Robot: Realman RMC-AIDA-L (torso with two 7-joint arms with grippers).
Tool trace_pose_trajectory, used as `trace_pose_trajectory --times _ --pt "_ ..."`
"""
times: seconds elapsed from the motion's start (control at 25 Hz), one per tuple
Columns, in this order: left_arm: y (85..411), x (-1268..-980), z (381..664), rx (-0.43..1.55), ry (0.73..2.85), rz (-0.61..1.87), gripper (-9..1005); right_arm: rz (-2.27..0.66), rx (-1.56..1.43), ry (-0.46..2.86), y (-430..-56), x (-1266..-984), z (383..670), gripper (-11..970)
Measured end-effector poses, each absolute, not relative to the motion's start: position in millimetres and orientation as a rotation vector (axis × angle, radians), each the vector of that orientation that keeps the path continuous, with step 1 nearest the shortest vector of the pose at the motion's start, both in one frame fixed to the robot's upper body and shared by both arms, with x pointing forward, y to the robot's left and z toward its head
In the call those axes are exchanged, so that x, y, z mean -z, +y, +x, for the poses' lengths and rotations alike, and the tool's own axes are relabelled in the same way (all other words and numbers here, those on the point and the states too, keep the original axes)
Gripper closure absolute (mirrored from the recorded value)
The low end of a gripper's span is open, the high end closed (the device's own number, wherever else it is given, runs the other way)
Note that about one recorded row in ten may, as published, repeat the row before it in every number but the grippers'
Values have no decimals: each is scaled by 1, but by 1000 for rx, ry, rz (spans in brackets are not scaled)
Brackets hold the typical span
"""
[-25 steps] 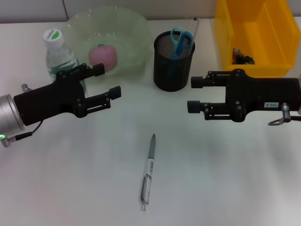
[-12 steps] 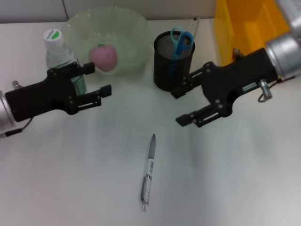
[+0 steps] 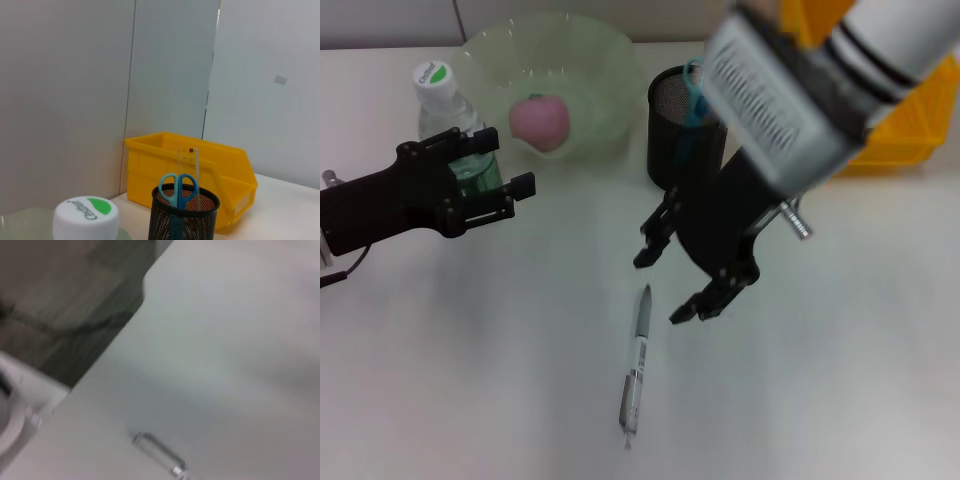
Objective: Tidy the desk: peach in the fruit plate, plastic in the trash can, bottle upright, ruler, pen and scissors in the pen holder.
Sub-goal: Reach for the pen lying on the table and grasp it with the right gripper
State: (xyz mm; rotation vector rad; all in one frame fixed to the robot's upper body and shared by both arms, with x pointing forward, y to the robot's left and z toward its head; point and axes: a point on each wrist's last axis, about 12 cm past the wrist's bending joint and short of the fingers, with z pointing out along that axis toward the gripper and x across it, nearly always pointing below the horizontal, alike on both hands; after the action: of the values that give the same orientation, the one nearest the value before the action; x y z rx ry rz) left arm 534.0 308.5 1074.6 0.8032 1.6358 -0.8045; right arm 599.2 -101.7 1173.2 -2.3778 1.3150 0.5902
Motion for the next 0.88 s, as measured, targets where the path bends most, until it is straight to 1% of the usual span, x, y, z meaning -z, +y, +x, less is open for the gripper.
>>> trace_pose_trajectory --times 0.08,0.28,0.52,0.88 --pt "309 -1073 532 807 1642 795 199 -2516 -499 1229 -86 -1169 594 294" --pt "312 -1071 528 805 1649 784 199 -2626 -438 1080 -71 -1169 587 293" --pt "313 -1070 527 803 1652 779 199 -2694 -380 954 -61 -1169 581 293" --pt "316 -1072 529 796 1655 775 199 -2809 -290 730 -44 -1154 563 294"
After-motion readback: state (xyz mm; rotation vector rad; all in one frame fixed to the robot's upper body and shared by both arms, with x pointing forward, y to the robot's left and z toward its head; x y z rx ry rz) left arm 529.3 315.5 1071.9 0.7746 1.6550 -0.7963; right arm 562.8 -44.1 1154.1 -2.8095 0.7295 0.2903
